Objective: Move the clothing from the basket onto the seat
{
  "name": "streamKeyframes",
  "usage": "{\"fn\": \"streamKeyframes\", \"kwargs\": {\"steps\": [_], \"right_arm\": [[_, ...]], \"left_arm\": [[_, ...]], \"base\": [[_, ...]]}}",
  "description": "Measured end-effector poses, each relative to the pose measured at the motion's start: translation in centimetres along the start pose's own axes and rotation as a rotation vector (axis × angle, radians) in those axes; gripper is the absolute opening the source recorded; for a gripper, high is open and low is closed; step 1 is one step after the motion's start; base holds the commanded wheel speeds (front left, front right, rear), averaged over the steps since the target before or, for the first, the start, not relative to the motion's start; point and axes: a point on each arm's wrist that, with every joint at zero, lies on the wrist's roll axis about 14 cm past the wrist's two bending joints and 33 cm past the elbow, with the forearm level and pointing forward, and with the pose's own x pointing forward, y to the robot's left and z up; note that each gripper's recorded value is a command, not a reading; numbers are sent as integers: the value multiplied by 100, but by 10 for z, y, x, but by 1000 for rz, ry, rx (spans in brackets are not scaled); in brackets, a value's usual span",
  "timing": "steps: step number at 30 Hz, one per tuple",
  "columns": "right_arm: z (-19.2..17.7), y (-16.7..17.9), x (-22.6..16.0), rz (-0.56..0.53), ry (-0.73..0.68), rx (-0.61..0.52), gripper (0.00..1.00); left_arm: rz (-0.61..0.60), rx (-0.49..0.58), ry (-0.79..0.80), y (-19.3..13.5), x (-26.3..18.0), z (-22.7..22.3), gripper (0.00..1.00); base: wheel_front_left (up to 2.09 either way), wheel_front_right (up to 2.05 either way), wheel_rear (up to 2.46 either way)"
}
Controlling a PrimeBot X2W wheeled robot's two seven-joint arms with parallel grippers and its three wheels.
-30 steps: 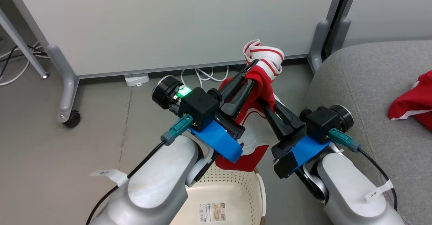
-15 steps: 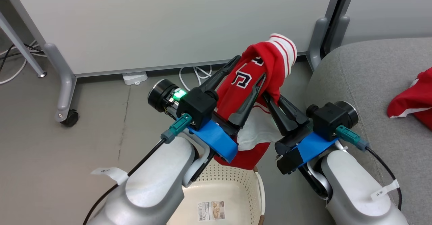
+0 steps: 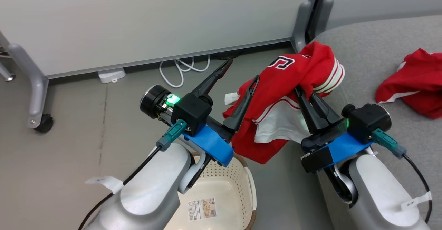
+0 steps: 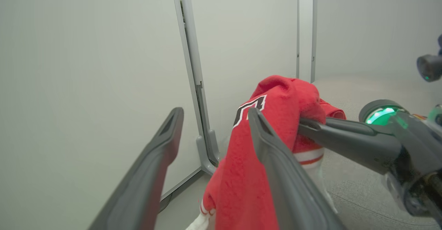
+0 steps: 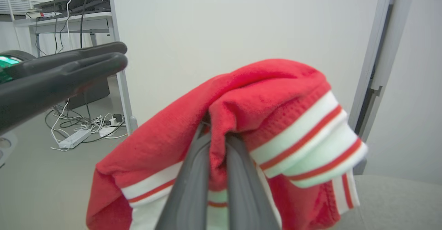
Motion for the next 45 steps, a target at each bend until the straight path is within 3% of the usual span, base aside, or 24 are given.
{"fn": "streamKeyframes", "kwargs": {"steps": [16, 28, 37, 45], "right_arm": [[-1, -93, -77, -314, 40, -67, 0], [-2, -131, -132, -499, 75, -85, 0], [0, -137, -137, -522, 74, -93, 0], [43, -163, -102, -502, -36, -189, 0]], "left_arm": [[-209, -75, 26, -63, 41, -29, 100], [-384, -127, 41, -119, 59, -43, 100], [-394, -132, 46, -122, 61, -46, 100], [-362, -143, 48, -107, 66, -55, 100]], "base": [[0, 0, 0], [0, 0, 0], [0, 0, 0], [0, 0, 0]]}}
